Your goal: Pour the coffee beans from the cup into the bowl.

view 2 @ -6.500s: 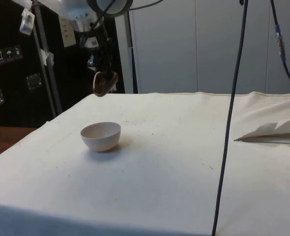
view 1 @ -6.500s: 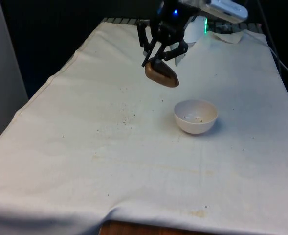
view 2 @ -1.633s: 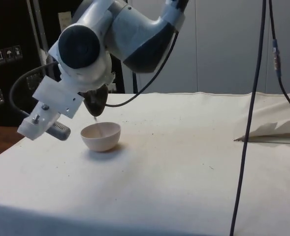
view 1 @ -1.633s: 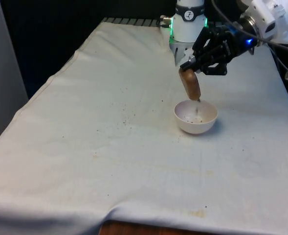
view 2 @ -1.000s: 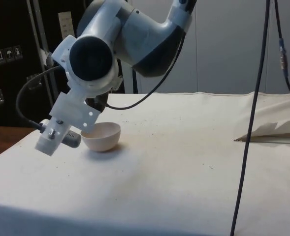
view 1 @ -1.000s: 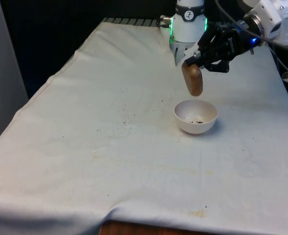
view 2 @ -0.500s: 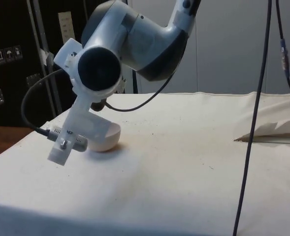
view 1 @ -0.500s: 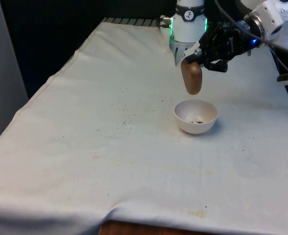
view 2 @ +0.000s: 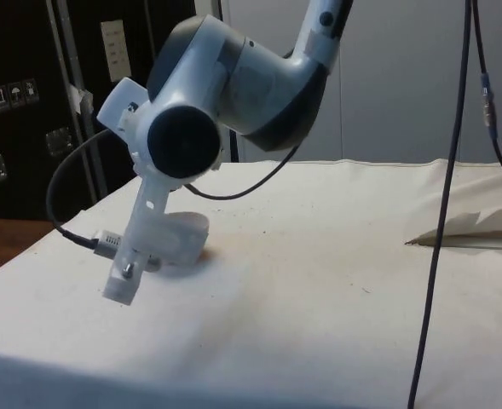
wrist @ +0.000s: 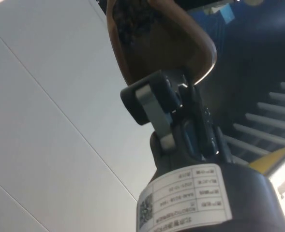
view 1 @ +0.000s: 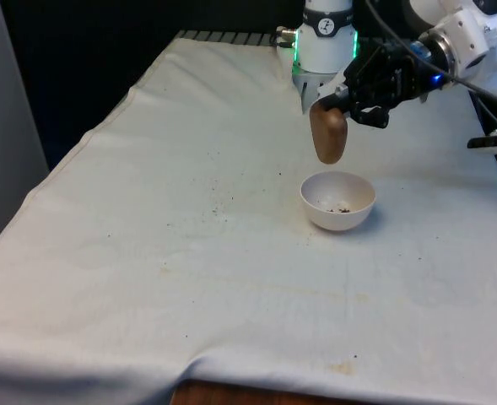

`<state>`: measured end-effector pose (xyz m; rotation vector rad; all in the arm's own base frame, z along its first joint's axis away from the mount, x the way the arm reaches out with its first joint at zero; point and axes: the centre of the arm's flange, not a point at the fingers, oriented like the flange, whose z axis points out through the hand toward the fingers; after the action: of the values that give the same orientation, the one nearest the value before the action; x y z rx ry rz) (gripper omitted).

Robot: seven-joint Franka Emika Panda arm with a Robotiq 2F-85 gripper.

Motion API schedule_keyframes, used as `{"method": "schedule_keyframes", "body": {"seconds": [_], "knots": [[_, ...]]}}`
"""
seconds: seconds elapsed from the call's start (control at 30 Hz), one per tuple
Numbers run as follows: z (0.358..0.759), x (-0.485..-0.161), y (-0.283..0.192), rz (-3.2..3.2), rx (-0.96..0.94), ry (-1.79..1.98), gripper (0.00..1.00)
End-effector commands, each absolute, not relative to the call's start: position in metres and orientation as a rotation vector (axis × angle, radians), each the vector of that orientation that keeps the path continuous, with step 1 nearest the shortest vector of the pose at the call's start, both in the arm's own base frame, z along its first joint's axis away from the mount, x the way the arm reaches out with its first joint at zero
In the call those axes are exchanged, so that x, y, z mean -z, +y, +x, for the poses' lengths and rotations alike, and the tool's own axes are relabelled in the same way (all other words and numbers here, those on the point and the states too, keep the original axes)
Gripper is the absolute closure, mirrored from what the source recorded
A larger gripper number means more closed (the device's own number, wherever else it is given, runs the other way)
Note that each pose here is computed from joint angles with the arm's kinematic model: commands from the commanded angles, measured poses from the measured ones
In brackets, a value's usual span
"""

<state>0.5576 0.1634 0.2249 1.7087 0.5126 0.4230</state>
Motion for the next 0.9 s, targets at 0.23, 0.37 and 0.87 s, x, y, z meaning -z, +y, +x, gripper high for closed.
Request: {"method": "schedule_keyframes", "body": {"seconds": [0.23, 0.37, 0.87], "knots": [[0.554, -0.221, 0.163, 1.661, -0.425, 0.52, 0.99], [0.552, -0.219, 0.163, 1.626, -0.43, 0.525, 0.99], [0.548, -0.214, 0.166, 1.547, -0.436, 0.529, 0.99]]}}
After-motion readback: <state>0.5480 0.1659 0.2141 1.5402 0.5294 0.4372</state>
